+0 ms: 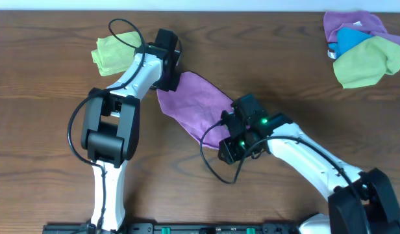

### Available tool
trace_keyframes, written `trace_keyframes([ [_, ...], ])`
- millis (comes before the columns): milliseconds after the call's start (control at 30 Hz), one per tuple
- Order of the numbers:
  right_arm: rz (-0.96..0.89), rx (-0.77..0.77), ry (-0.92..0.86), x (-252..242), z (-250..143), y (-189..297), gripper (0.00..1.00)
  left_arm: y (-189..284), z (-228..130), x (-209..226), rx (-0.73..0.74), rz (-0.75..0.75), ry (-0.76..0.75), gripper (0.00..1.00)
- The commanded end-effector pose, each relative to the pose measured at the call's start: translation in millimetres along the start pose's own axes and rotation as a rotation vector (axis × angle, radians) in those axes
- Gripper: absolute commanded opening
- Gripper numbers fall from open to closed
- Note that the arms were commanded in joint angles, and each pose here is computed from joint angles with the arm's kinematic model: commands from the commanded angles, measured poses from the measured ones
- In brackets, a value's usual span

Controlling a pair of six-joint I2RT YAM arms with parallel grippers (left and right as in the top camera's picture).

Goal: Fold the cloth
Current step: 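Reach the right gripper to the pink cloth's lower edge and grasp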

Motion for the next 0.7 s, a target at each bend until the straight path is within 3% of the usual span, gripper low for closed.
trace_keyframes([
  [0,-0.11,-0.004,0.104,0.8,1.8,-0.7,0.49,-9.4,-5.6,-2.9,0.034,-0.007,-0.004,0.06],
  [233,-0.548,-0.059,0.359,4.2,24.0,21.3,0.58,-9.4,-5.3,-4.0,0.032,-0.017,-0.004,0.06],
  [333,-0.542,-0.054,0.444,18.3,22.3,17.4,0.54,-9.4,-4.7,-4.0,0.029,-0.017,-0.004,0.06],
  [667,-0.557,0.062,0.555,33.0,-0.1,8.2,0.57,-9.5,0.3,-3.3,0.002,-0.017,-0.002,0.06],
])
Point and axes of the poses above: each gripper's point midway between its finger pads, its own y axis back along the fingers, its own x axis along the line the jaws close on, z = x × y, the point moved 6 cm from there along y, back along the fingers, and after that the axes turned 1 degree about y, right-handed, at the moved point
